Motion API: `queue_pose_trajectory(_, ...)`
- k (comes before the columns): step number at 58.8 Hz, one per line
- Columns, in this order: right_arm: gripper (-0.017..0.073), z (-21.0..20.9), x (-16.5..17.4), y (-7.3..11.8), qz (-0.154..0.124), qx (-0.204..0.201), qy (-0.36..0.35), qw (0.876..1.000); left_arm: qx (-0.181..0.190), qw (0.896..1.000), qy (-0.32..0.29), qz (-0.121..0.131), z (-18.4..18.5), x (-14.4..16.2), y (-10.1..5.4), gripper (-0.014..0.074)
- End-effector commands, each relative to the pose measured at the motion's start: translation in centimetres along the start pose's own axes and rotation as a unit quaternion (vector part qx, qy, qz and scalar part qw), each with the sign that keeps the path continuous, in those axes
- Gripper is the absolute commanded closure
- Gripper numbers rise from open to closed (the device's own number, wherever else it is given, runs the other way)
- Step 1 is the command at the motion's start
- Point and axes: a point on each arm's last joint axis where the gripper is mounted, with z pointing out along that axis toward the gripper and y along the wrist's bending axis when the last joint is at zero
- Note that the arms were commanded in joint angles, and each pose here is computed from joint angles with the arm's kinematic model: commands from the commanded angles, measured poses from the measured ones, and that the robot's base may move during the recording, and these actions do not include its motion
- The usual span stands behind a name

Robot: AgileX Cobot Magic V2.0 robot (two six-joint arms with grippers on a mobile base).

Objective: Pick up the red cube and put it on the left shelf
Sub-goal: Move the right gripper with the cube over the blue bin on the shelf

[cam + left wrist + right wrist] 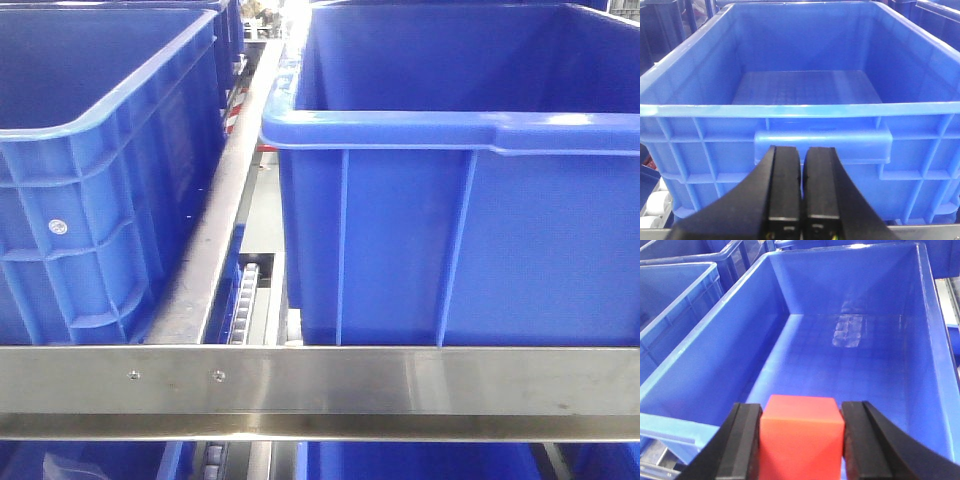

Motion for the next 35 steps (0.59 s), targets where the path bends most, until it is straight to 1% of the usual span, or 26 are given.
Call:
queue_pose_trajectory(1,0.0494,0.0,-2.0,0.2,-0.007,-0.004,-0.072,0.997,0.003,0.999,-0.042,-0.004,0.0,-0.1,0.0,0.0492)
queue_pose_trajectory(4,0.0494,0.1,-2.1,0.2,-0.007,-0.004,-0.077,0.997,0.003,0.999,-0.042,-0.001,0.0,-0.1,0.0,0.0492)
queue_pose_trajectory(7,0.0494,0.4,-2.2,0.2,-0.007,-0.004,-0.081,0.997,0.003,0.999,-0.042,-0.004,0.0,-0.1,0.0,0.0492)
queue_pose_trajectory(15,0.0494,2.3,-2.6,0.1,-0.007,-0.002,-0.089,0.996,0.003,0.999,-0.042,-0.001,0.0,-0.1,0.0,0.0492)
queue_pose_trajectory(16,0.0494,2.7,-2.7,0.1,-0.006,-0.001,-0.085,0.996,0.003,0.999,-0.042,-0.004,0.0,-0.1,0.0,0.0492)
queue_pose_trajectory(19,0.0494,3.9,-2.9,0.1,-0.006,0.001,-0.077,0.997,0.003,0.999,-0.042,-0.001,0.0,-0.1,0.0,0.0492)
queue_pose_trajectory(20,0.0494,4.4,-3.0,0.1,-0.006,0.002,-0.071,0.997,0.003,0.999,-0.042,-0.004,0.0,-0.1,0.0,0.0492)
queue_pose_trajectory(27,0.049,7.8,-3.9,0.1,-0.005,0.008,-0.04,0.999,0.003,0.999,-0.042,-0.004,0.0,-0.1,0.0,0.0492)
queue_pose_trajectory(28,0.0489,8.3,-4.0,0.2,-0.005,0.009,-0.036,0.999,0.003,0.999,-0.042,-0.001,0.0,-0.1,0.0,0.0492)
queue_pose_trajectory(29,0.0489,8.9,-4.2,0.2,-0.005,0.01,-0.031,0.999,0.003,0.999,-0.042,-0.004,0.0,-0.1,0.0,0.0492)
queue_pose_trajectory(30,0.049,9.3,-4.3,0.2,-0.005,0.01,-0.028,1.0,0.003,0.999,-0.042,-0.001,0.0,-0.1,0.0,0.0492)
queue_pose_trajectory(32,0.049,10.4,-4.6,0.2,-0.005,0.012,-0.019,1.0,0.003,0.999,-0.042,-0.004,0.0,-0.1,0.0,0.0492)
queue_pose_trajectory(34,0.0485,11.5,-4.9,0.2,-0.005,0.013,-0.012,1.0,0.003,0.999,-0.042,-0.001,0.0,-0.1,0.0,0.0492)
queue_pose_trajectory(35,0.048,12.0,-5.0,0.2,-0.005,0.013,-0.01,1.0,0.003,0.999,-0.042,-0.004,0.0,-0.1,0.0,0.0492)
